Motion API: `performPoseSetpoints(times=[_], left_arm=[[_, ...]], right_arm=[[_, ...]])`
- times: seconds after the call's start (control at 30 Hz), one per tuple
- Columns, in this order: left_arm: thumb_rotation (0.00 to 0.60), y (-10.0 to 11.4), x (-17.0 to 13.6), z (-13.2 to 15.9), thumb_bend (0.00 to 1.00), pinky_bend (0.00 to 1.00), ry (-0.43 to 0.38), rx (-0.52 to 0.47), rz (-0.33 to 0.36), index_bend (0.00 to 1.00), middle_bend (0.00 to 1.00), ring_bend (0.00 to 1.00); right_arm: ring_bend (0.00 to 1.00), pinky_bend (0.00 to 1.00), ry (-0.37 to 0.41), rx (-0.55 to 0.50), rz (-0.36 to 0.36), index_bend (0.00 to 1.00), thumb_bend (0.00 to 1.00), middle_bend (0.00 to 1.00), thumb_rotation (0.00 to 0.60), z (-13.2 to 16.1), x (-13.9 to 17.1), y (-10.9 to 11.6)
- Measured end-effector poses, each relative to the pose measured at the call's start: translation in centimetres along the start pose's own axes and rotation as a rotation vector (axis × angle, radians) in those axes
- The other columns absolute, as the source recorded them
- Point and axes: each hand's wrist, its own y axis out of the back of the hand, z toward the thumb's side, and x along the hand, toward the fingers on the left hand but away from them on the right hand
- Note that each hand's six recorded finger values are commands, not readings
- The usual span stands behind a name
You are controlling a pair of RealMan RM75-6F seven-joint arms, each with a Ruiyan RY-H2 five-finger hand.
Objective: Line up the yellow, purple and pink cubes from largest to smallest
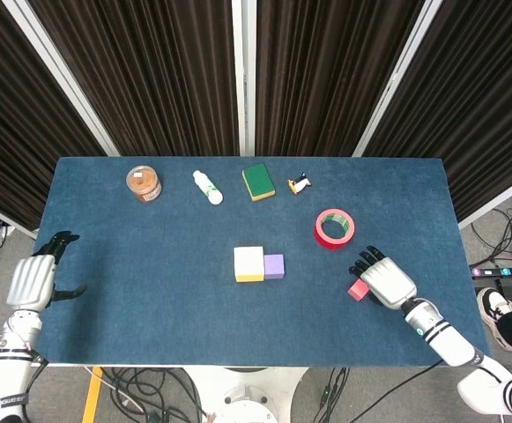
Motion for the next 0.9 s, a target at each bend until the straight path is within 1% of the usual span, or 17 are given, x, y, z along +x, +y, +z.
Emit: performPoseSetpoints(times=[0.13, 0.23, 0.33, 0.4, 0.53, 0.67, 0.8, 0.9], left_arm=[[0.6, 0.0, -0.1, -0.1, 0.06, 0.44, 0.002, -0.006, -0.004, 0.24, 0.24, 0.29], [0.6, -0.1, -0.2, -0.1, 0.06, 0.44, 0.002, -0.008, -0.007, 0.24, 0.24, 0.29], [0.6, -0.1, -0.2, -0.1, 0.06, 0.44, 0.0, -0.01, -0.009, 0.24, 0.24, 0.29], [0.6, -0.1, -0.2, -0.1, 0.06, 0.44, 0.0, -0.011, -0.008, 0.24, 0.24, 0.29], [0.6, 0.0, -0.2, -0.1, 0.06, 0.44, 0.002, -0.01, -0.006, 0.24, 0.24, 0.29], [0.6, 0.0, -0.2, -0.2, 0.06, 0.44, 0.004, -0.009, -0.003, 0.24, 0.24, 0.29], [0.6, 0.2, -0.1, -0.1, 0.06, 0.44, 0.003, -0.008, 0.005, 0.24, 0.24, 0.29], [0.6, 0.3, 0.0, 0.0, 0.06, 0.44, -0.004, -0.003, 0.009, 0.24, 0.24, 0.29]], right_arm=[[0.0, 0.0, 0.007, -0.003, -0.001, 0.33, 0.14, 0.15, 0.6, 0.4, 0.1, -0.4], [0.0, 0.0, 0.006, -0.007, 0.0, 0.36, 0.14, 0.12, 0.6, 0.4, 0.1, -0.6], [0.0, 0.0, 0.002, -0.013, 0.0, 0.39, 0.16, 0.12, 0.6, 0.3, 0.0, -0.9], [0.0, 0.0, 0.0, -0.023, 0.001, 0.42, 0.18, 0.12, 0.6, 0.4, 0.0, -1.0], [0.0, 0.0, 0.0, -0.044, -0.008, 0.53, 0.23, 0.13, 0.6, 0.5, -0.2, -0.9], [0.0, 0.0, -0.007, -0.069, -0.024, 0.56, 0.24, 0.13, 0.6, 0.6, -0.4, -0.4], [0.0, 0.0, -0.02, -0.141, -0.048, 0.57, 0.24, 0.13, 0.6, 1.0, -1.3, 0.9], [0.0, 0.0, -0.044, -0.193, -0.058, 0.57, 0.24, 0.12, 0.6, 1.3, -2.5, 2.1]])
